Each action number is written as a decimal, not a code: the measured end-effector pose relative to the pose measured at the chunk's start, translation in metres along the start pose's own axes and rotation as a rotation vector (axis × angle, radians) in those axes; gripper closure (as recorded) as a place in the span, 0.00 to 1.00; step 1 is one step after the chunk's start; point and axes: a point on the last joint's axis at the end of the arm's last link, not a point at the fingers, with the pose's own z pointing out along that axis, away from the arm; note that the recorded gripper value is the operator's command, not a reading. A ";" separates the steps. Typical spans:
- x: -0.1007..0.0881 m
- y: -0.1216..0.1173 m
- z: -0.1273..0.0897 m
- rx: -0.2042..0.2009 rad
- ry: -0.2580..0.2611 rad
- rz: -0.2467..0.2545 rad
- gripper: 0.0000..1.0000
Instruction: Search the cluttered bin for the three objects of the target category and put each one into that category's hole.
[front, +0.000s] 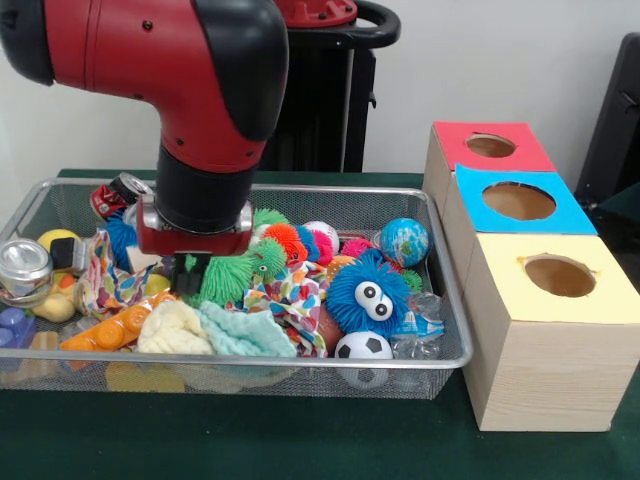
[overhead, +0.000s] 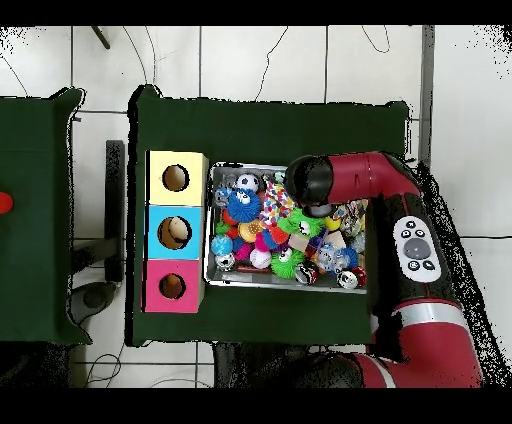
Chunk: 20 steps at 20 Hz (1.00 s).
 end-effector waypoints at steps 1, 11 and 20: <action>0.001 -0.002 0.001 0.014 0.004 -0.004 1.00; 0.012 -0.030 0.002 0.073 0.018 0.011 1.00; 0.013 -0.056 0.007 0.076 0.011 0.052 1.00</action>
